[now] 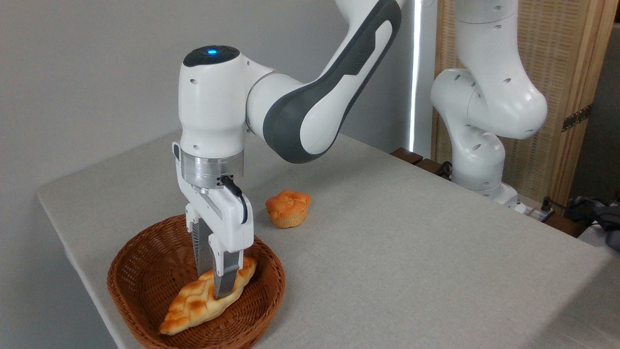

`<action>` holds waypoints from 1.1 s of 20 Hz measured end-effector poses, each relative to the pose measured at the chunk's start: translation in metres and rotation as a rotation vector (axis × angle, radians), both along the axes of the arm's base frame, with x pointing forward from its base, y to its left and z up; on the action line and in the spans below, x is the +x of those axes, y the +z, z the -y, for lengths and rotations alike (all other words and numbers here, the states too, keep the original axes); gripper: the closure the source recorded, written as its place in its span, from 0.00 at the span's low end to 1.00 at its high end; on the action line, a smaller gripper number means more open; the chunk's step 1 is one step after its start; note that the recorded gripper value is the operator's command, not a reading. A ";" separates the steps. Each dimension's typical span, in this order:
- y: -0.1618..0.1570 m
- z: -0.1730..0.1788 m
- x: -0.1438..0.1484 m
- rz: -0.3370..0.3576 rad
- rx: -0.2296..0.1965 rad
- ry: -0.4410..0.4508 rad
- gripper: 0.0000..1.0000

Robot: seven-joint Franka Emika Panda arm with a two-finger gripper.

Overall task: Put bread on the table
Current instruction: 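Close the gripper on the middle of the braided bread roll, then lift the braided bread out of the basket and carry it beside the orange bun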

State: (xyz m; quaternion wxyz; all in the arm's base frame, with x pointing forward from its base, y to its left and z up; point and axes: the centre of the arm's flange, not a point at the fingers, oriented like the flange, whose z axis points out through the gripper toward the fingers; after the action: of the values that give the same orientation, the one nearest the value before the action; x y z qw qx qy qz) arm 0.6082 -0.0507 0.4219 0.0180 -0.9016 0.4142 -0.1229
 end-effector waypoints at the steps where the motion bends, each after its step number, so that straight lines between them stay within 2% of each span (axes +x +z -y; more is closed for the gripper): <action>1: 0.001 0.000 0.000 0.001 0.000 0.000 0.86; 4: 0.013 -0.001 0.002 0.025 -0.020 0.013 0.86; 7: 0.049 -0.006 -0.003 0.082 -0.065 0.045 0.87; 9: 0.061 -0.008 -0.007 0.091 -0.070 0.048 0.87; 17: 0.089 -0.012 -0.029 0.035 -0.072 0.043 0.89; 22: 0.133 -0.021 -0.067 -0.031 -0.075 0.030 0.82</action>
State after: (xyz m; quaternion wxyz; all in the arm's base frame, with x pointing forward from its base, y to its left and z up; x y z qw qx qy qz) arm 0.5417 -0.0295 0.5547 -0.0207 -0.9096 0.3961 -0.1241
